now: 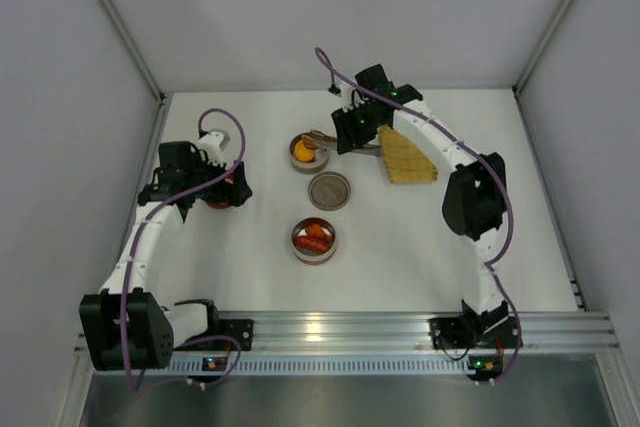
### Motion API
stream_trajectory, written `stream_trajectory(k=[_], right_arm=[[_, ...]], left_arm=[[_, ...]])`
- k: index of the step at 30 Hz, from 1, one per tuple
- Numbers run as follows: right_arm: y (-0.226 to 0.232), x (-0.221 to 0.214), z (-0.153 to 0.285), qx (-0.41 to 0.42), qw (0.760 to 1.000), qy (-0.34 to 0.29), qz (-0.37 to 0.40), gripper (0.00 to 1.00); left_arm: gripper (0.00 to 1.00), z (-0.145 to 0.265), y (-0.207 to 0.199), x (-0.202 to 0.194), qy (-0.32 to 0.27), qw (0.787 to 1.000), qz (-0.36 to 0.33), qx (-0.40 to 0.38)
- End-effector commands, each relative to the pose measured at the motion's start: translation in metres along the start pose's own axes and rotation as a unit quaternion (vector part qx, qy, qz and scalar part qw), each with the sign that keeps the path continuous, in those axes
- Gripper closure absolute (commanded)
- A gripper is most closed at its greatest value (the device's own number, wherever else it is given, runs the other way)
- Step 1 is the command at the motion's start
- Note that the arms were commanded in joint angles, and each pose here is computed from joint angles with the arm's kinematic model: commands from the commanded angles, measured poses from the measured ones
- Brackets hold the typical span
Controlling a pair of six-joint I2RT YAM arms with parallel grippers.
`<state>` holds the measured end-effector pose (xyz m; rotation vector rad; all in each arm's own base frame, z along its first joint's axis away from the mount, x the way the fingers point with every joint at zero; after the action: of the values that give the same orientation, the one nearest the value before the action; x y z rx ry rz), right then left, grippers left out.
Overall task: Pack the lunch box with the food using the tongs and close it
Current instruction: Place the fake food in the packing box, then place the clamp at the center of the board.
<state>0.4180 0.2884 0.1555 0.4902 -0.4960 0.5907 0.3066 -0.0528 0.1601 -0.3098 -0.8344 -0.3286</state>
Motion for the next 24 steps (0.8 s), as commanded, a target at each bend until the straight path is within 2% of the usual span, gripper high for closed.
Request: stream_trajectory(k=[1,9,16,24], right_arm=[[0.016,0.045,0.05,-0.001,0.996,-0.084,0.033,0.61],[0.005,0.048,0.073,-0.01,0.995,-0.098,0.026,0.61],[-0.022,0.031,0.107,-0.02,0.994,-0.107,-0.01,0.61],[-0.104,-0.009,0.172,-0.067,0.985,-0.135,-0.084,0.62]], left_arm=[[0.02,0.005,0.0,0.01,-0.023,1.0,-0.018,0.002],[0.02,0.006,0.001,0.011,-0.023,1.0,-0.017,0.005],[0.02,0.008,-0.001,0.015,-0.027,0.999,-0.019,-0.001],[0.01,0.009,-0.003,0.015,-0.028,0.999,-0.017,-0.004]])
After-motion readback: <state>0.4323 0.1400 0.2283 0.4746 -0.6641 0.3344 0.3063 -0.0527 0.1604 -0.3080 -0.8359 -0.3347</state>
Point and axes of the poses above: each gripper's point midway between its finger pads, its own z axis back along the fingers, its own y axis along the line the jaws close on, x = y × z, the point moved 1 cm from there along z, back along the fingers, and after that the axes turned 4 degrees about -z, right-handed, at the moved point
